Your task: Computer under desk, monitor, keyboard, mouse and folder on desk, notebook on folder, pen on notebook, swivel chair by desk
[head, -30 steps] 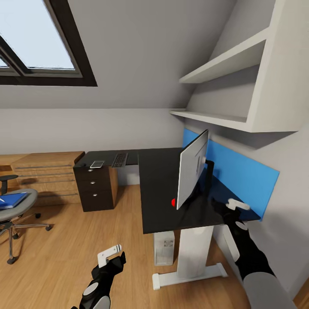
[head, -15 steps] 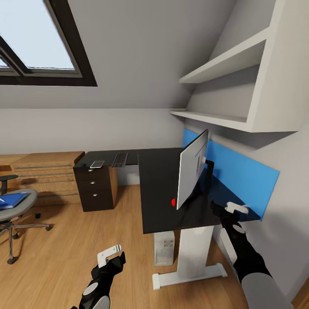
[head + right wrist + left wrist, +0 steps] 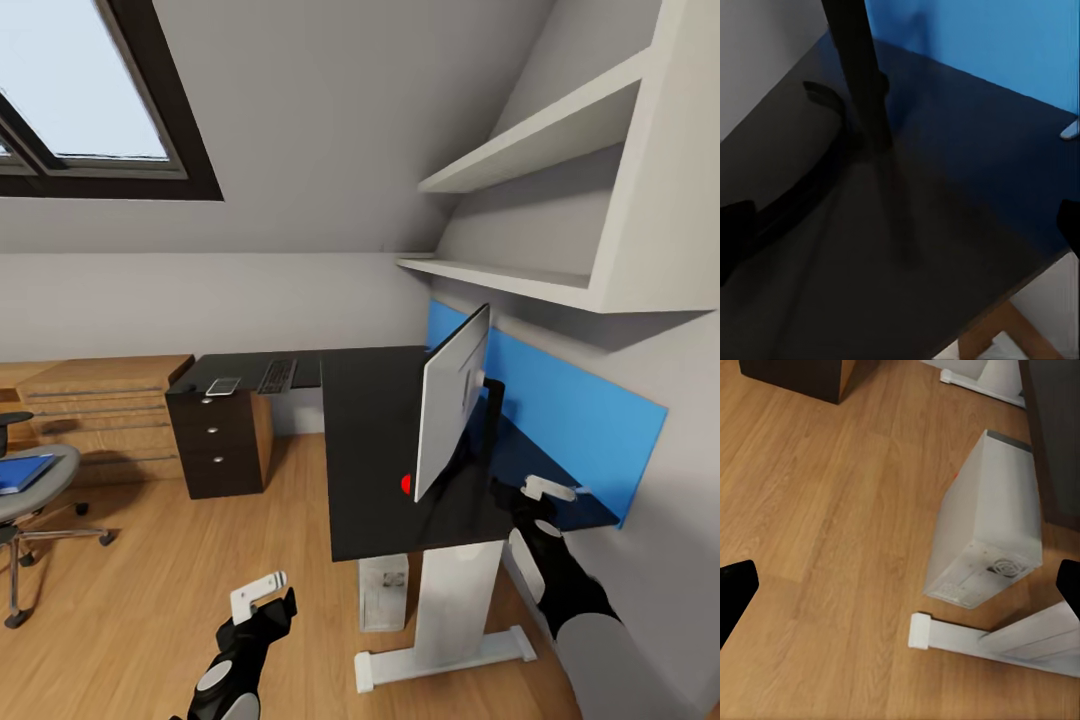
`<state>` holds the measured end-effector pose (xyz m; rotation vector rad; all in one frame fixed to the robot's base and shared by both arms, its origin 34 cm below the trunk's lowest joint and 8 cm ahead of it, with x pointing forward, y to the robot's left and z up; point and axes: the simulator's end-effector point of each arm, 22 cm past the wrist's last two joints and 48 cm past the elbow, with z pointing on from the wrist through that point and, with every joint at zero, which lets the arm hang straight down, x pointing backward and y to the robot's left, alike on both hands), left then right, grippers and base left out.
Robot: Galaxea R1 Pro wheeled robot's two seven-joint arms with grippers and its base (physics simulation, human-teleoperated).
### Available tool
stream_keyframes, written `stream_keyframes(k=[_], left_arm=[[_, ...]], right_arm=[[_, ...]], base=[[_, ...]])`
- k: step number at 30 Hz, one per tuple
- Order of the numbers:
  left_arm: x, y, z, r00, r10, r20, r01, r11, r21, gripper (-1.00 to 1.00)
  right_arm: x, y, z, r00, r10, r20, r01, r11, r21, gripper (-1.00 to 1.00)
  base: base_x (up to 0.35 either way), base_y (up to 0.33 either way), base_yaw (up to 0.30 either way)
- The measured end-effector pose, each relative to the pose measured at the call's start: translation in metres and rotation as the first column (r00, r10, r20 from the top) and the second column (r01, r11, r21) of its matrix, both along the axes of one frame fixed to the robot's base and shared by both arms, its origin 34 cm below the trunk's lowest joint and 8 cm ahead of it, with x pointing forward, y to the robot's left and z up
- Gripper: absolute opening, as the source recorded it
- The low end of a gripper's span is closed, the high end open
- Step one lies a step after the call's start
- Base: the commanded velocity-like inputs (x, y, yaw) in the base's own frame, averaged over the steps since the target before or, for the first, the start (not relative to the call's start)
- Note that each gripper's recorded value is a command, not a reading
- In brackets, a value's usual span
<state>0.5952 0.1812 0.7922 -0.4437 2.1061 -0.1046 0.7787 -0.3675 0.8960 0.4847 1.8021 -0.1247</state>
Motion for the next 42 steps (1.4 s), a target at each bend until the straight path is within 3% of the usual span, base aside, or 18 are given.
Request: stream_keyframes(k=[5, 11, 14, 16, 20, 27, 42], left_arm=[[0.001, -0.003, 0.006, 1.0, -0.005, 0.012, 0.005, 1.0, -0.006, 1.0], [0.003, -0.005, 0.012, 1.0, -0.008, 0.025, 0.009, 1.0, -0.014, 1.0], [0.004, -0.004, 0.013, 1.0, -0.006, 0.029, 0.007, 1.0, -0.014, 1.0], [0.005, -0.004, 0.019, 0.999, -0.007, 0.041, 0.008, 1.0, -0.02, 1.0], [0.01, -0.003, 0.042, 0.996, -0.02, 0.089, 0.023, 0.999, -0.029, 1.0], [0.012, 0.012, 0.045, 0.995, -0.012, 0.096, 0.014, 1.0, -0.014, 1.0], [0.012, 0.012, 0.044, 0.995, -0.012, 0.096, 0.014, 1.0, -0.011, 1.0]], right_arm=[[0.01, -0.002, -0.003, 0.999, -0.01, -0.049, 0.008, 0.999, -0.04, 1.0], [0.013, -0.003, -0.001, 0.998, -0.01, -0.056, 0.007, 0.998, -0.068, 1.0], [0.016, -0.01, 0.011, 1.0, -0.024, -0.004, 0.023, 0.996, -0.087, 1.0], [0.018, -0.02, 0.029, 0.995, -0.046, 0.093, 0.056, 0.992, -0.109, 1.0], [0.015, -0.036, 0.035, 0.989, -0.064, 0.135, 0.082, 0.988, -0.129, 1.0], [0.014, -0.038, 0.035, 0.988, -0.066, 0.137, 0.085, 0.987, -0.133, 1.0], [0.014, -0.038, 0.036, 0.988, -0.066, 0.139, 0.084, 0.987, -0.135, 1.0]], base=[[0.132, 0.0, 0.0], [0.231, 0.0, 0.0], [0.073, 0.0, 0.0], [0.148, 0.0, 0.0], [0.253, -0.049, 0.0], [0.149, -0.035, 0.0], [0.191, 0.001, 0.0]])
